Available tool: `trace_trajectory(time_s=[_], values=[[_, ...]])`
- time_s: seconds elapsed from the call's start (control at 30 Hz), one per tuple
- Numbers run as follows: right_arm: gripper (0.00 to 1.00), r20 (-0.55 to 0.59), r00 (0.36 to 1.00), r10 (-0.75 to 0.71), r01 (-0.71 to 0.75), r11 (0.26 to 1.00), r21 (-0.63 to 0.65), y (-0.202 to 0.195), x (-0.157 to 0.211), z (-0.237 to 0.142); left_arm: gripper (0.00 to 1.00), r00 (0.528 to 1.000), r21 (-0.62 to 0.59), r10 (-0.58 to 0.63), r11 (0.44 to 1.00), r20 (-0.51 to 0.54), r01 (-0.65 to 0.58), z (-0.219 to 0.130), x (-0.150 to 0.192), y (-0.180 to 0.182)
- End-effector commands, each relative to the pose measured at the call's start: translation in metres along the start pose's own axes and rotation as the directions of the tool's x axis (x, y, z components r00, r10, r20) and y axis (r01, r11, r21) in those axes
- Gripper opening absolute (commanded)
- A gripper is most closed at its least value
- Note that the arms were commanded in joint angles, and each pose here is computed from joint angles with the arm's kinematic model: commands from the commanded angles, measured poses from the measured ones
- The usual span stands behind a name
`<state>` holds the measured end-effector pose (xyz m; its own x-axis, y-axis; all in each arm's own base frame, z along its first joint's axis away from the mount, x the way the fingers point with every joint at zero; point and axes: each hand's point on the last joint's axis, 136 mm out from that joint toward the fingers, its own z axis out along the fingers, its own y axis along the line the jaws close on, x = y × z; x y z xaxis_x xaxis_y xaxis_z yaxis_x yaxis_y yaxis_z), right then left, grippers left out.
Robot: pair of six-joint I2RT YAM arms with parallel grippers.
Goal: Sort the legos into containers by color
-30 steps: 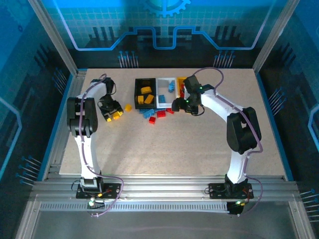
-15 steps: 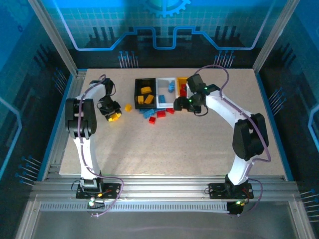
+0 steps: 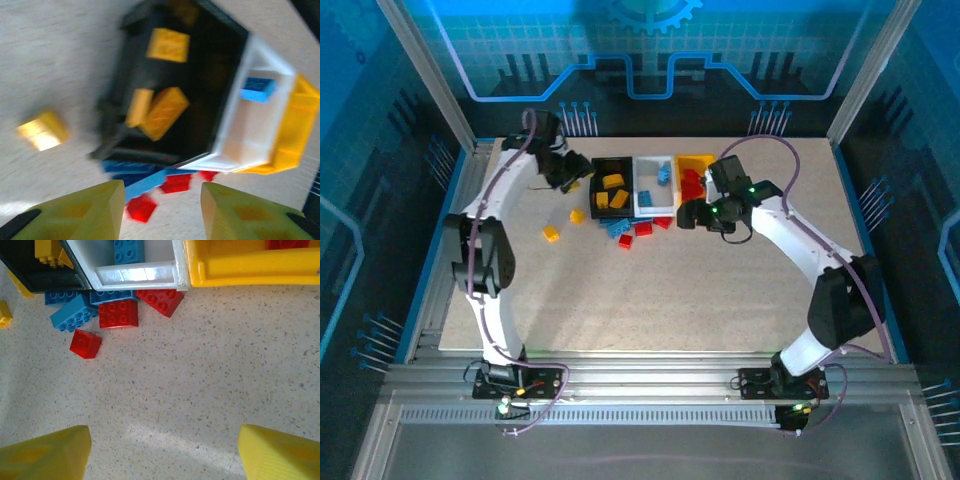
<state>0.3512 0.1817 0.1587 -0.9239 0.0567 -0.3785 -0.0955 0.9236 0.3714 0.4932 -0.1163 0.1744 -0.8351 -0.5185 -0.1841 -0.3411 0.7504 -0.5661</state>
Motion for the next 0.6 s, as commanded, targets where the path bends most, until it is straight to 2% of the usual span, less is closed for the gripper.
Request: trace_trajectory(time_s=[0.0,0.2,0.33,0.43,0.5,0.57], values=[[0.79,0.031,0.999,-0.017,0.018,1.000,-0.019,0.000,0.004,-0.015,0.45,0.998,0.044,0.009,0.999,-0.060,-0.006,0.034,0.007,-0.026],[0.79,0.042,0.999,-0.023,0.022,1.000,0.019,-0.011,0.019,-0.030,0.45,0.997,0.045,0.014,0.999,-0.075,-0.011,0.072,-0.001,-0.046],[0.79,0.052,0.999,-0.013,0.011,0.999,0.033,-0.019,0.027,-0.037,0.46,0.997,0.036,0.003,0.999,-0.082,0.000,0.082,-0.005,-0.048],[0.79,0.049,0.999,-0.001,-0.001,0.999,0.037,-0.023,0.033,-0.037,0.48,0.997,0.017,0.013,1.000,-0.072,-0.012,0.068,-0.004,-0.048],[0.79,0.039,0.999,0.003,-0.004,0.999,0.033,-0.024,0.036,-0.034,0.54,0.997,-0.018,0.055,0.998,-0.049,-0.056,0.044,-0.002,-0.047],[0.79,0.032,0.999,0.014,-0.015,1.000,0.026,-0.025,0.039,-0.029,0.61,0.995,-0.103,0.094,0.990,-0.018,-0.095,0.016,0.003,-0.033]])
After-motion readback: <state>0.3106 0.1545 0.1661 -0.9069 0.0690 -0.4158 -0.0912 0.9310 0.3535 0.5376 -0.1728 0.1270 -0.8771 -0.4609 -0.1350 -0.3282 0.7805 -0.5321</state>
